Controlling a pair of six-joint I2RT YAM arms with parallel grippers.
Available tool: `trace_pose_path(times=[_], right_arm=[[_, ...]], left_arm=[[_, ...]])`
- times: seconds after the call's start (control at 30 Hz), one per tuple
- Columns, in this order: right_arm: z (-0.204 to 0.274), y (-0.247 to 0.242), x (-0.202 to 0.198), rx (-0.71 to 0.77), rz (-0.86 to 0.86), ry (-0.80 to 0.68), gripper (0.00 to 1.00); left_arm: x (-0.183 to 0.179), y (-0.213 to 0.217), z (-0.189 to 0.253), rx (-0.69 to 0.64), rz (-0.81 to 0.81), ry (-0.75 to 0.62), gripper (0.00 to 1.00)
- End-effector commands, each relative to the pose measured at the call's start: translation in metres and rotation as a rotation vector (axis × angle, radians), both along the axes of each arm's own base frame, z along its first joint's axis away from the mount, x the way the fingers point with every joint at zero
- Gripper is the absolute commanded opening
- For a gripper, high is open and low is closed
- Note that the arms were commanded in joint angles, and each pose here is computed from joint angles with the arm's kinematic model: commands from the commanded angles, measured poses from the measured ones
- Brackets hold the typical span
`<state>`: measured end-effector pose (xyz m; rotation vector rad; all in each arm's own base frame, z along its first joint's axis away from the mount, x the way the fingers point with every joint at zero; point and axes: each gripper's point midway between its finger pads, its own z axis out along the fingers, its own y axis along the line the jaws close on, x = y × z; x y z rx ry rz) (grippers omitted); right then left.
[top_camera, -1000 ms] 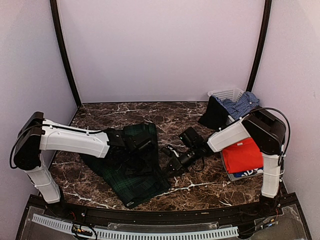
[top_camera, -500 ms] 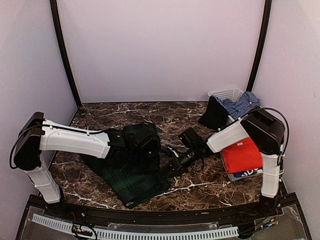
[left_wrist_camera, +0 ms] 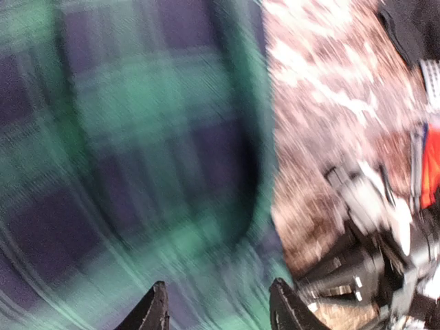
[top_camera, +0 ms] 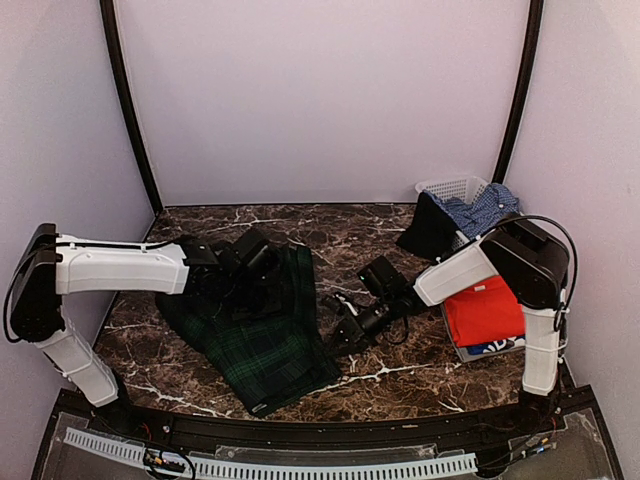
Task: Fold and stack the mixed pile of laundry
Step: Adjust the rectangle-folded skirt at the center of the board.
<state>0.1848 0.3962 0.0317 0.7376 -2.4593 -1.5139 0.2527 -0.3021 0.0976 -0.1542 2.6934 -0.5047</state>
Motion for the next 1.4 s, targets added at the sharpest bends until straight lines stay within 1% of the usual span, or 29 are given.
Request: trace_pose_path(times=[0.0, 0.1, 0.13, 0.33, 0.4, 0.47, 0.5, 0.53, 0.57, 0.6, 0.63, 0.7, 0.77, 1.0, 1.17, 1.37], right_arm=[[0.009, 0.002, 0.002, 0.023, -0.003, -0.021, 0.08], [0.009, 0.004, 0.003, 0.027, -0.003, -0.019, 0.08], [0.008, 0.004, 0.003, 0.027, -0.003, -0.017, 0.08], [0.007, 0.004, 0.003, 0.026, -0.003, -0.014, 0.12], [0.007, 0.004, 0.003, 0.026, -0.003, -0.014, 0.13], [0.007, 0.004, 0.003, 0.028, -0.003, -0.014, 0.12], [0.006, 0.004, 0.003, 0.028, -0.003, -0.014, 0.11], [0.006, 0.004, 0.003, 0.027, -0.003, -0.013, 0.10], [0.005, 0.004, 0.003, 0.028, -0.003, -0.012, 0.09], [0.005, 0.004, 0.003, 0.028, -0.003, -0.011, 0.07], [0.004, 0.004, 0.003, 0.028, -0.003, -0.010, 0.05], [0.003, 0.004, 0.002, 0.029, 0.000, -0.007, 0.02], [0.002, 0.005, 0.002, 0.030, 0.002, -0.006, 0.00], [0.003, 0.005, 0.001, 0.035, 0.004, -0.002, 0.00], [0.004, 0.005, 0.001, 0.038, 0.006, -0.002, 0.00], [0.005, 0.005, 0.000, 0.041, 0.007, 0.003, 0.00]], left_arm=[[0.009, 0.010, -0.004, 0.027, -0.056, -0.003, 0.49], [0.011, -0.004, -0.006, 0.018, -0.109, 0.006, 0.50], [0.011, -0.006, -0.012, 0.024, -0.115, 0.020, 0.50], [0.008, -0.031, -0.023, -0.038, -0.168, 0.049, 0.50], [0.007, -0.038, -0.025, -0.053, -0.182, 0.053, 0.48], [0.007, -0.044, -0.027, -0.068, -0.191, 0.058, 0.40], [0.008, -0.045, -0.028, -0.069, -0.192, 0.059, 0.30], [0.008, -0.048, -0.026, -0.077, -0.195, 0.053, 0.26], [0.008, -0.049, -0.025, -0.079, -0.198, 0.050, 0.17], [0.009, -0.051, -0.022, -0.084, -0.200, 0.044, 0.12], [0.009, -0.053, -0.019, -0.087, -0.204, 0.040, 0.03], [0.009, -0.055, -0.012, -0.094, -0.208, 0.024, 0.00], [0.009, -0.057, -0.004, -0.104, -0.213, 0.009, 0.00], [0.010, -0.065, 0.021, -0.145, -0.230, -0.039, 0.00], [0.014, -0.071, 0.018, -0.156, -0.243, -0.049, 0.00], [0.015, -0.082, -0.001, -0.176, -0.266, -0.043, 0.00]])
